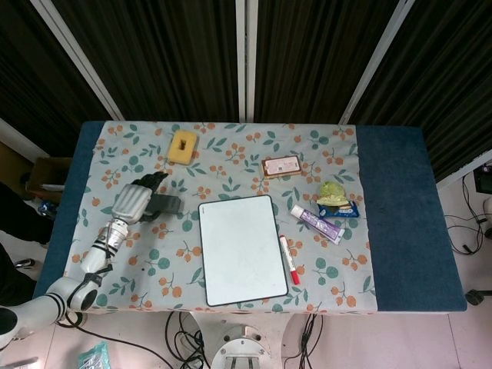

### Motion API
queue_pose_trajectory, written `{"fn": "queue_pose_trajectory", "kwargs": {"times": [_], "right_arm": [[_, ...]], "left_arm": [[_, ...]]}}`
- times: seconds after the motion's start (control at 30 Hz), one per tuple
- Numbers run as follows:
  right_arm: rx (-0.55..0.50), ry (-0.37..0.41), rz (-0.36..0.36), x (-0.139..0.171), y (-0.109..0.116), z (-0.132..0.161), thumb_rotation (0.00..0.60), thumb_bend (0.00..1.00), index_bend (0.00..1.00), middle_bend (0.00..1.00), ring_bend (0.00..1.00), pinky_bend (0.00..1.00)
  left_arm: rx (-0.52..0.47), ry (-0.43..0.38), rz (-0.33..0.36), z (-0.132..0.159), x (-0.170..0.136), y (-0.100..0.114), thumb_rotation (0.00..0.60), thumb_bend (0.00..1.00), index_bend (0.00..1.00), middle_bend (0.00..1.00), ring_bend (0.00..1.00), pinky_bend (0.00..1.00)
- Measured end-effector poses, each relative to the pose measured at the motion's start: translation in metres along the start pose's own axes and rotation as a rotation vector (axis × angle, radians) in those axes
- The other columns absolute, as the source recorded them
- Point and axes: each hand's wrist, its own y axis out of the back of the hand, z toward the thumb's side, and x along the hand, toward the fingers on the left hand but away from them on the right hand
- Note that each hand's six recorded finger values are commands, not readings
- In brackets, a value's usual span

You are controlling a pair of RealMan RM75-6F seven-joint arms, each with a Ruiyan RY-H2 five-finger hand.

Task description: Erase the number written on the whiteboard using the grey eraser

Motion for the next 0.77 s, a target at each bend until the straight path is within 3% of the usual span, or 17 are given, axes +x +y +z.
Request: {"fn": "queue_pose_trajectory", "kwargs": {"times": [0.13, 0.27, 0.33, 0.47, 0.63, 0.77], "right_arm": [[-0.003, -0.018, 0.000, 0.004, -0.001, -0.005, 0.600, 0.47, 0.00, 0.00, 0.00, 0.00], [0.013, -0.050, -0.004, 0.013, -0.004, -0.017, 0.600, 0.46, 0.00, 0.00, 0.00, 0.00], [0.030, -0.073, -0.005, 0.021, -0.007, -0.025, 0.600, 0.46, 0.00, 0.00, 0.00, 0.00], [0.069, -0.135, 0.001, 0.038, -0.016, -0.046, 0.600, 0.46, 0.00, 0.00, 0.00, 0.00], [0.081, -0.218, 0.064, 0.061, -0.034, -0.074, 0.600, 0.45, 0.00, 0.00, 0.00, 0.00], [0.074, -0.258, 0.129, 0.070, -0.054, -0.082, 0.600, 0.45, 0.00, 0.00, 0.00, 0.00]], "left_arm": [[0.007, -0.013, 0.033, 0.002, -0.012, 0.012, 0.597, 0.21, 0.06, 0.06, 0.07, 0.23], [0.031, -0.004, 0.096, -0.002, -0.038, 0.034, 0.423, 0.19, 0.07, 0.06, 0.06, 0.21], [0.039, 0.015, 0.132, -0.005, -0.056, 0.046, 0.396, 0.18, 0.07, 0.06, 0.06, 0.20], [0.049, 0.105, 0.203, -0.022, -0.121, 0.070, 0.390, 0.16, 0.07, 0.06, 0.06, 0.19], [0.122, 0.225, 0.182, -0.052, -0.211, 0.072, 0.365, 0.15, 0.08, 0.06, 0.06, 0.19], [0.126, 0.238, 0.174, -0.054, -0.237, 0.073, 0.342, 0.15, 0.07, 0.06, 0.06, 0.19]]}}
